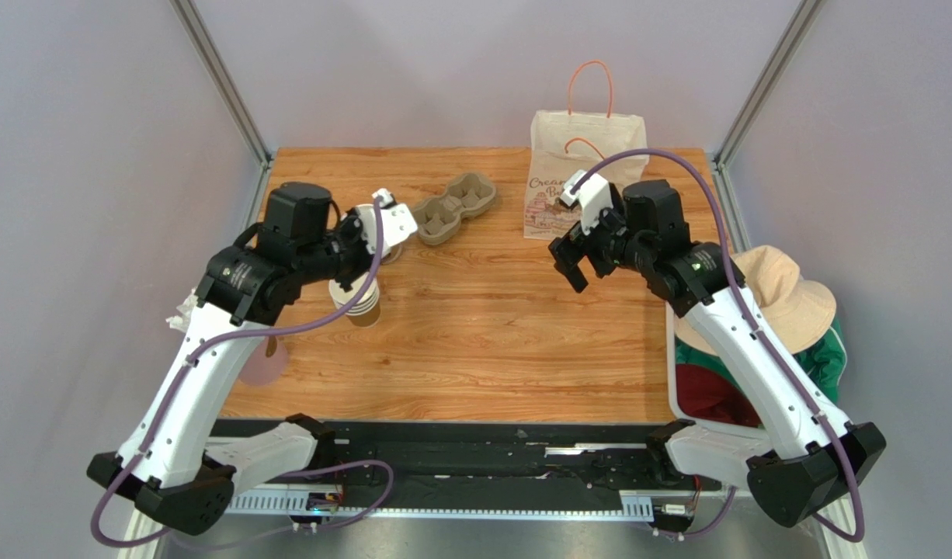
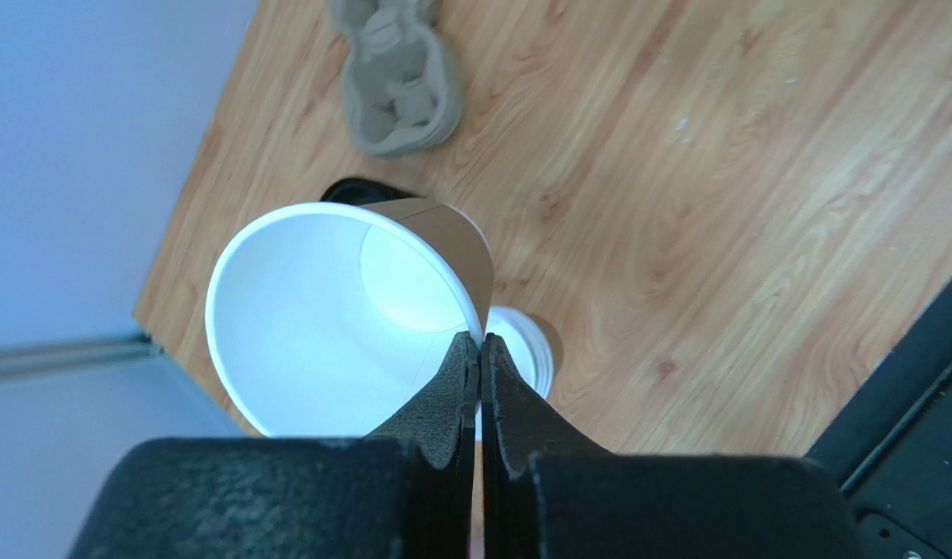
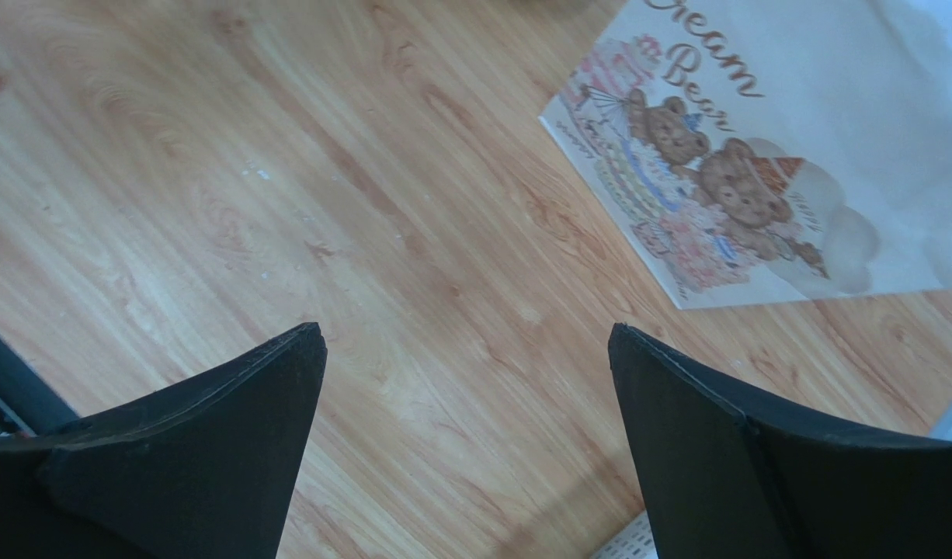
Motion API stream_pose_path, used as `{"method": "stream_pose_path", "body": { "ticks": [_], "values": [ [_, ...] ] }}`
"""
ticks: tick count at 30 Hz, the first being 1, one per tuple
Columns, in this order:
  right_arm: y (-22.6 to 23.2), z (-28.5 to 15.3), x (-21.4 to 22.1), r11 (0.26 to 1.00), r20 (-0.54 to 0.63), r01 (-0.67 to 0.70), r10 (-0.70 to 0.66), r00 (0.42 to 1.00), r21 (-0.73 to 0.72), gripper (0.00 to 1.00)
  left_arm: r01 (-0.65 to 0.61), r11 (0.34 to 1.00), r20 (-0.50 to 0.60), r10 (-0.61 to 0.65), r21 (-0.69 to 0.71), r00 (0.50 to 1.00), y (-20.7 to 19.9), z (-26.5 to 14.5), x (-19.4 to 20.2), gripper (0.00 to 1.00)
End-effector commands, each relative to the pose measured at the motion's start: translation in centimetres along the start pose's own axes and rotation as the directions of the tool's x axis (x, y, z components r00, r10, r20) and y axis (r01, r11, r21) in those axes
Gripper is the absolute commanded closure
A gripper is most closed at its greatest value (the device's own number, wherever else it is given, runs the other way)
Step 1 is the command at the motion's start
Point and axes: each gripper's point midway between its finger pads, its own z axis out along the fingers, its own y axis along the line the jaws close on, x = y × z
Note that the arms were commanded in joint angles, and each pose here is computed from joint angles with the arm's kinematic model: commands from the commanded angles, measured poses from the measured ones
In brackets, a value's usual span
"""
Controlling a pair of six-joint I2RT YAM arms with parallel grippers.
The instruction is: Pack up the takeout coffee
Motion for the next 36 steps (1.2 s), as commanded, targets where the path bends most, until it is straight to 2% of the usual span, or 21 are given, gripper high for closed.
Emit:
{"method": "stream_pose_path", "body": {
  "ticks": [1, 8, 14, 22, 25, 36],
  "values": [
    [-5.0, -3.1, -3.5, 0.969, 0.12, -0.062, 0.034, 0.992, 0.24, 0.01, -0.043, 0.996, 0.012, 0.042, 0.084, 0.999, -2.1, 1.4, -2.1, 1.0],
    [-9.3, -6.3, -3.0, 0.911, 0.186, -0.16, 0.094, 0.978, 0.379, 0.01, -0.178, 0.958, 0.017, 0.179, 0.226, 0.984, -6.0, 6.8, -5.2, 1.0],
    [-10.6, -7.3, -2.3, 0.884, 0.206, -0.198, 0.119, 0.971, 0.423, 0.01, -0.216, 0.914, 0.053, 0.211, 0.345, 0.976, -10.2, 12.6, -7.3, 1.0],
    [-11.5, -7.3, -1.5, 0.87, 0.205, -0.217, 0.137, 0.969, 0.442, 0.01, -0.148, 0.896, 0.019, 0.154, 0.418, 0.988, -14.2, 20.3, -6.8, 1.0],
    [-11.5, -7.2, -1.3, 0.873, 0.202, -0.214, 0.136, 0.97, 0.438, 0.01, -0.123, 0.902, 0.041, 0.116, 0.413, 0.992, -14.7, 21.8, -7.2, 1.0],
    [-11.0, -6.3, -0.9, 0.889, 0.193, -0.211, 0.142, 0.971, 0.406, 0.01, -0.069, 0.885, -0.02, 0.088, 0.46, 0.996, -17.7, 24.9, -4.9, 1.0]
  ]
}}
